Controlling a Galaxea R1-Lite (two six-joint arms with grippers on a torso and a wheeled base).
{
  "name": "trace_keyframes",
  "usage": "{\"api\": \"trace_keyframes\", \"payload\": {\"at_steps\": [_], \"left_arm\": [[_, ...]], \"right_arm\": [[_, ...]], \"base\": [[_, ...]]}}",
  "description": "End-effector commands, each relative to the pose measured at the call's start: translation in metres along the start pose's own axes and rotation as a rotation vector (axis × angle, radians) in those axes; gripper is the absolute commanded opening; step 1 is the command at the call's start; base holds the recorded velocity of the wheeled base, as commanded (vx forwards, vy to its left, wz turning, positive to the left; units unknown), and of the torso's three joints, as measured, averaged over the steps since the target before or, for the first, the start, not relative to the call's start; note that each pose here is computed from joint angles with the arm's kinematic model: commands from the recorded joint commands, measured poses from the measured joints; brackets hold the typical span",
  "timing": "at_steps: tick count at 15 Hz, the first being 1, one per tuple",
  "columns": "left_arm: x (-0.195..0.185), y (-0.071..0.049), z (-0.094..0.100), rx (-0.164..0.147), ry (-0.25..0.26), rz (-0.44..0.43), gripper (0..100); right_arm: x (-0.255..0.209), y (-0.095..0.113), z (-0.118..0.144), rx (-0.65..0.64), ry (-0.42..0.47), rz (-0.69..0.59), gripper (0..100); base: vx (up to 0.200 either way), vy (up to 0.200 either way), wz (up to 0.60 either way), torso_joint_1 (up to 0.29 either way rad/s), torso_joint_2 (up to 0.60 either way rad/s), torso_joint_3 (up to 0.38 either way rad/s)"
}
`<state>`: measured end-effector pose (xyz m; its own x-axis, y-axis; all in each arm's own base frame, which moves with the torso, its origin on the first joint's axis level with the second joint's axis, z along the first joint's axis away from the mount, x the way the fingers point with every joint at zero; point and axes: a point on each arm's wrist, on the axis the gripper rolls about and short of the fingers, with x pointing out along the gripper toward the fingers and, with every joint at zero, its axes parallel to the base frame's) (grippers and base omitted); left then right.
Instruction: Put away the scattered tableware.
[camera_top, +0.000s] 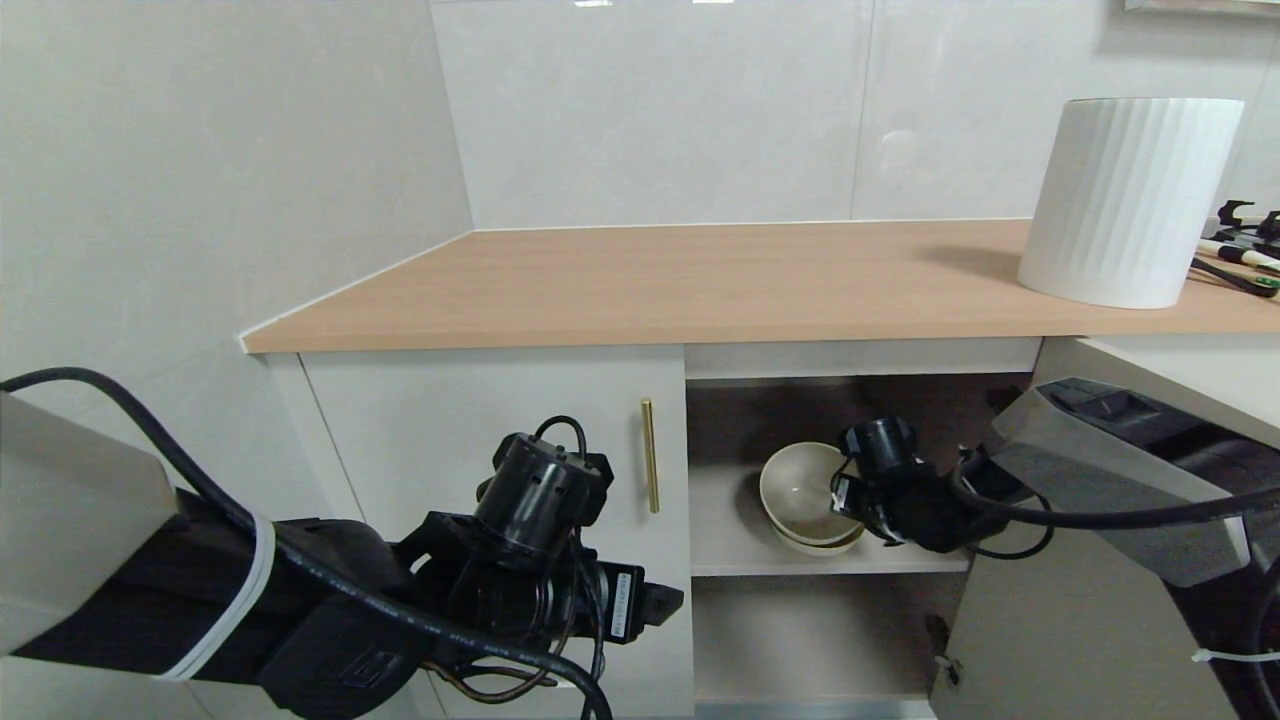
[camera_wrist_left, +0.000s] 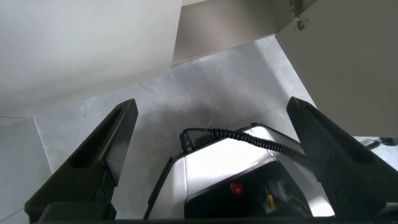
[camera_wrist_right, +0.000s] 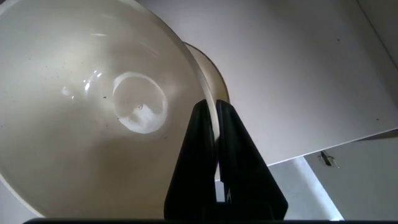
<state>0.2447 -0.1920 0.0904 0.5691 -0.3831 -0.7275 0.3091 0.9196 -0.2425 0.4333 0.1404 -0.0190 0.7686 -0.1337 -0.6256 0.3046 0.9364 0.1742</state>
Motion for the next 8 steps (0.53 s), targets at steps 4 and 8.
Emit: {"api": "trace_keyframes", "payload": {"at_steps": [4, 8], "left_arm": [[0.0004, 0.0002, -0.0002, 0.000, 0.001, 0.000, 100], [0.0000, 0.0010, 0.0004, -0.003, -0.001, 0.003, 100]], "right_arm": [[-0.0022, 0.0010, 0.0010, 0.001, -0.003, 0.004, 100], [-0.0033, 0.0014, 0.0010, 0.001, -0.003, 0.003, 100]], "base": [[0.000, 0.000, 0.00, 0.000, 0.00, 0.000], [0.000, 0.000, 0.00, 0.000, 0.00, 0.000]]}}
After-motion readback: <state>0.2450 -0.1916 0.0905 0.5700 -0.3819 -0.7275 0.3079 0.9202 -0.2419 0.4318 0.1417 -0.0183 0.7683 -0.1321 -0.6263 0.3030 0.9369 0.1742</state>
